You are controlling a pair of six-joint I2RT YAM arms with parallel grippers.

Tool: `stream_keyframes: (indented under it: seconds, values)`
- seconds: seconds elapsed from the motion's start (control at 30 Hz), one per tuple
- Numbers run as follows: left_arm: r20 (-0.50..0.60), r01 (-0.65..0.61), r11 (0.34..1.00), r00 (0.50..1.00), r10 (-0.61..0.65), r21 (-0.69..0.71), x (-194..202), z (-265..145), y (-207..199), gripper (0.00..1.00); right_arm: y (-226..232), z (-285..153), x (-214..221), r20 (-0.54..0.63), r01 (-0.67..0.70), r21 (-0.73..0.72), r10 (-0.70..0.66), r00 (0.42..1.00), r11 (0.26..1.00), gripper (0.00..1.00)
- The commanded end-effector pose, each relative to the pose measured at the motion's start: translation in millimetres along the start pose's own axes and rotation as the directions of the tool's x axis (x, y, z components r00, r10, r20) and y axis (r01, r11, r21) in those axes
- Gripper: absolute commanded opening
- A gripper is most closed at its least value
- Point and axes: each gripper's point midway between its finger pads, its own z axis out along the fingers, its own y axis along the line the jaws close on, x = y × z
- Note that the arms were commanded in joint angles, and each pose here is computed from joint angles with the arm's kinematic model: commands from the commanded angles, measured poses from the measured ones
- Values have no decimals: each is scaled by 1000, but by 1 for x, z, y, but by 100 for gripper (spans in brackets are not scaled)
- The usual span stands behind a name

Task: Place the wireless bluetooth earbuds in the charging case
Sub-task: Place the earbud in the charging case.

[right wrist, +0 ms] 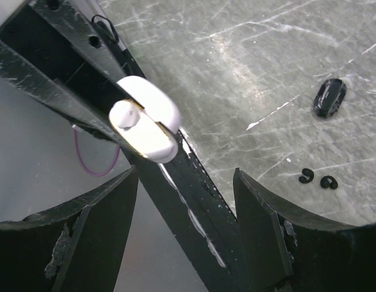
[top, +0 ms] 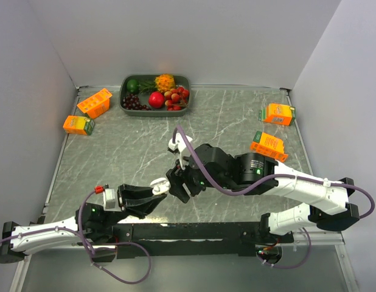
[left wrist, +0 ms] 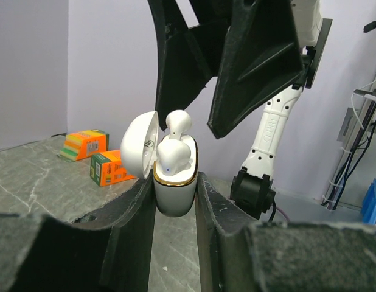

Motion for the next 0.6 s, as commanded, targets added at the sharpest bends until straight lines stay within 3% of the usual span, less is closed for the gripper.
stream_keyframes:
  seconds: [0.0, 0.23, 0.37, 0.57]
  values:
    - [12, -7, 1000, 1000, 8, -15, -5, 2, 2, 1, 10, -16, -23, 80, -9, -35, 12, 997, 999, 72]
    - [-12, 5, 998, 1000, -4, 64, -4, 1, -12, 1, 27, -55, -45, 192, 99, -212, -58, 980, 972, 71]
    - [-4, 36, 991, 999, -35, 132, -9, -1, -25, 1, 23, -68, -42, 162, 139, -296, -93, 982, 945, 66]
    - [5, 79, 981, 997, -81, 177, -13, -4, -35, 1, 31, -64, -25, 87, 151, -387, -127, 988, 910, 66]
